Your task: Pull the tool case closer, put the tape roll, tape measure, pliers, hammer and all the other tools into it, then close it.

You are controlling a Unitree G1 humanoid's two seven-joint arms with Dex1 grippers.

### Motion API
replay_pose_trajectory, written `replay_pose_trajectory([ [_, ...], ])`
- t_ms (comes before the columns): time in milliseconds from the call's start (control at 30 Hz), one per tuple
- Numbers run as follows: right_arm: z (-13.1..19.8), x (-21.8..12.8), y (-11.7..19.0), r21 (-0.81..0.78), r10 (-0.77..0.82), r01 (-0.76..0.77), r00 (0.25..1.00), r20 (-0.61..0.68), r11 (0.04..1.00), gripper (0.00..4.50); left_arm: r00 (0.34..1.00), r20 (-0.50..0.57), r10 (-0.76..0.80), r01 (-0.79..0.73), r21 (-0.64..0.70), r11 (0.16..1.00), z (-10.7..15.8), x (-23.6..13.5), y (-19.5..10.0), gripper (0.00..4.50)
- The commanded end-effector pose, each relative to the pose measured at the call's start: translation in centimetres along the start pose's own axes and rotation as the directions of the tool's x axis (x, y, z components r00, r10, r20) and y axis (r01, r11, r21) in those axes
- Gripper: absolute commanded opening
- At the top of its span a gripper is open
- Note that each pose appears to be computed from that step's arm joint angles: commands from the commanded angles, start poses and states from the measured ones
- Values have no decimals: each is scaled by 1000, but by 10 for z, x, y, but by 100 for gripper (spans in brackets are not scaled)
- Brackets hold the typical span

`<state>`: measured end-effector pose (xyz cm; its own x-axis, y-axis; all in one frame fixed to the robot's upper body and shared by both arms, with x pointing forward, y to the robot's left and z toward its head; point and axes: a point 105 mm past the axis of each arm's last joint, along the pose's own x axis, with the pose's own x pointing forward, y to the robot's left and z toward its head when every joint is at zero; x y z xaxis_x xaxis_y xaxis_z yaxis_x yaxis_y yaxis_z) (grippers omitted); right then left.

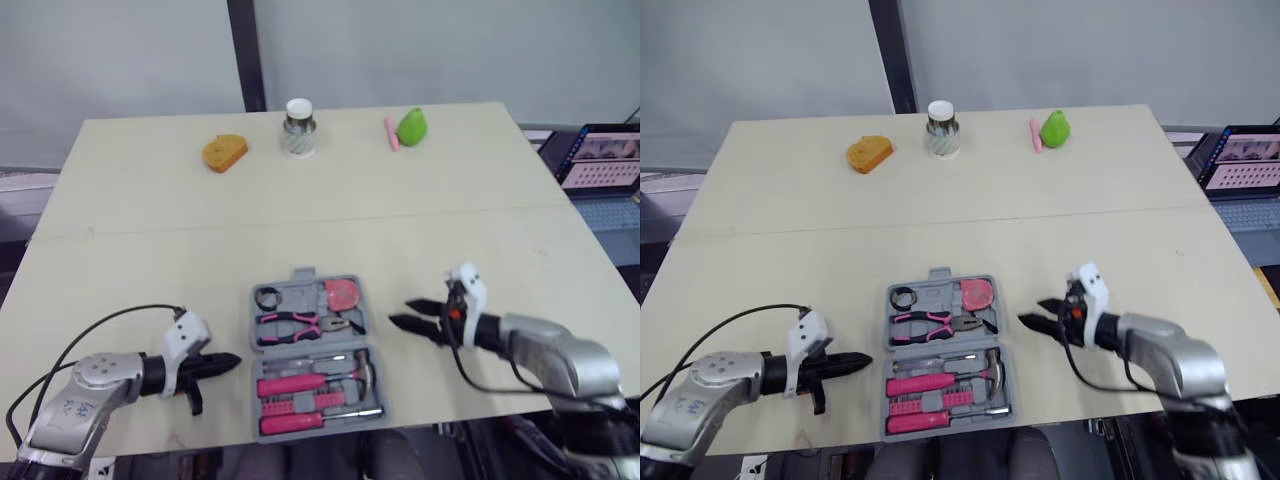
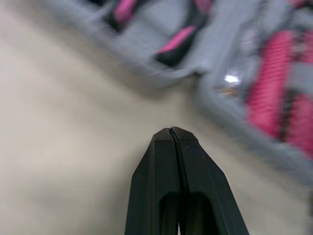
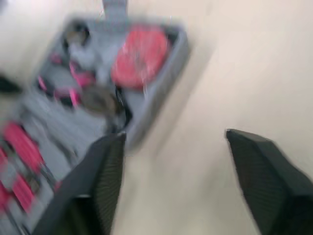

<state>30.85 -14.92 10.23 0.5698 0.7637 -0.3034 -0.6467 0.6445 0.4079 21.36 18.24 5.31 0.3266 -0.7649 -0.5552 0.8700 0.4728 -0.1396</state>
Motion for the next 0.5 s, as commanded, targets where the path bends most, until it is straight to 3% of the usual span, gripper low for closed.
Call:
replay_pose_trajectory([
  [33, 0, 15, -12, 176, -25, 29, 999, -27, 984, 444, 989, -49, -142, 142, 0, 990, -3, 9, -29, 0],
  [267, -4, 48, -9, 298, 43, -15, 995, -88, 955, 444, 954, -254, -158, 189, 101, 977, -41, 26, -36, 0],
  [500, 1, 64, 21, 351, 233, -209, 972, -26, 913, 444, 954, -265, -143, 180, 119, 976, -52, 31, -32, 0],
])
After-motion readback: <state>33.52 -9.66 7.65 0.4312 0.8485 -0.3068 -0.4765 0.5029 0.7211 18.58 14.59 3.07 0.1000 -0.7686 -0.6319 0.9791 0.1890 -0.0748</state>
